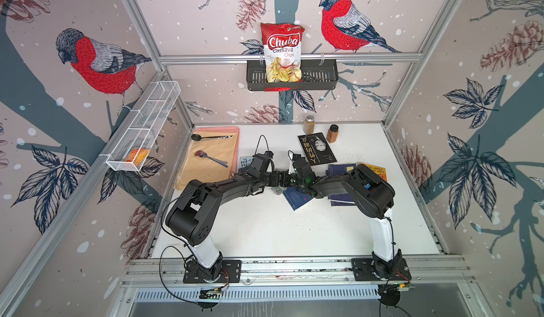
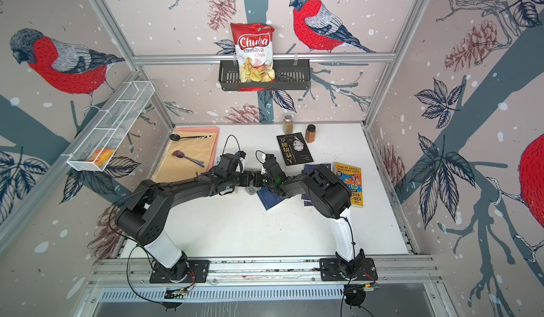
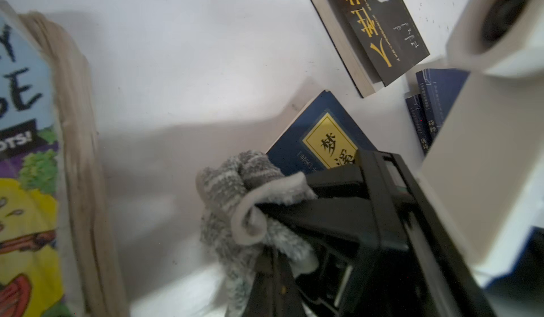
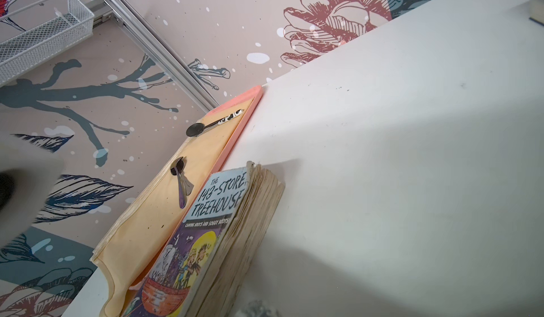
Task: Wipe the cover of the book
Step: Wipe the dirt from the cover of the book.
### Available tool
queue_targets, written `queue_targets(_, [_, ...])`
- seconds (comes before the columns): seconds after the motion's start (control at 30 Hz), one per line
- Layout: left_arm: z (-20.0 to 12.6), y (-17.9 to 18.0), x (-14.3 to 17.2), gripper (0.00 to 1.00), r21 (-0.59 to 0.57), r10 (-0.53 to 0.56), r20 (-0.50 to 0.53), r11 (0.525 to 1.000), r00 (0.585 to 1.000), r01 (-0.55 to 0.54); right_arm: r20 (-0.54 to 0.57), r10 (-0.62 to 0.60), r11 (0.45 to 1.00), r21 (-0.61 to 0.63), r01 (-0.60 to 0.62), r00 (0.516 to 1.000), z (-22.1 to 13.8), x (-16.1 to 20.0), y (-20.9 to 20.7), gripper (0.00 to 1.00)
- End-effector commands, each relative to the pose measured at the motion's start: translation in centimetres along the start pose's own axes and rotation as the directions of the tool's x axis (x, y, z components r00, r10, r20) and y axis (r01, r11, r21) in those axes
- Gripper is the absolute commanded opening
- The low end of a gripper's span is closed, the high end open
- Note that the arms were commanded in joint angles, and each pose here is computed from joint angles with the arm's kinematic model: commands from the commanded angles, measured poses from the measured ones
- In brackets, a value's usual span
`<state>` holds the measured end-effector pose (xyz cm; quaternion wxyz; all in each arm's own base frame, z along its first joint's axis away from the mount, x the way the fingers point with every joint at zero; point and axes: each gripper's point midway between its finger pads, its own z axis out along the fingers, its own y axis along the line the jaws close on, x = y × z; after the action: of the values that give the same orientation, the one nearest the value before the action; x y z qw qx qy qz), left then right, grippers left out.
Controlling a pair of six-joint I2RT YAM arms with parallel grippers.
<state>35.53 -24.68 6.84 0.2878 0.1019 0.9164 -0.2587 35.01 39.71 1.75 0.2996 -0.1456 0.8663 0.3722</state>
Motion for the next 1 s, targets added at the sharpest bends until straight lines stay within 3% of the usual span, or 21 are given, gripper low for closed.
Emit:
queue_targets(0.0, [-0.3,-0.6,0.5,0.00,0.028,0.007,-0.032,1.000,0.999,-0.006,-0.229,0.066,0.979,0.203,-0.018,0.971,-1.6,6.8,-4.9,0.01])
queue_targets(0.3, [-0.1,-0.6,0.7,0.00,0.039,0.006,-0.034,0.999,0.999,-0.004,-0.003,-0.073,0.997,0.025,0.073,0.997,-9.8,0.4,1.6,0.02])
queue_targets(0.47, [1.2,-1.8,1.3,0.00,0.111,-0.015,-0.058,0.994,0.998,0.021,0.030,-0.092,0.991,0.102,0.089,0.995,-13.6,-0.7,1.4,0.02])
queue_targets(0.63, [2.4,-3.4,2.4,0.00,0.137,0.019,-0.088,0.991,0.996,-0.007,-0.017,0.004,0.962,0.273,0.000,1.000,-16.2,2.5,-3.3,0.02])
queue_targets(0.83, [3.0,-6.2,3.9,0.00,0.179,0.072,-0.111,0.982,0.991,-0.051,-0.066,0.149,0.925,0.362,-0.115,0.987,-18.1,8.5,-6.9,0.02])
queue_targets(0.97, [3.9,-6.7,5.1,0.00,0.193,0.073,-0.143,0.980,0.987,-0.045,-0.076,0.189,0.905,0.399,-0.144,0.979,-18.0,9.9,-8.3,0.02])
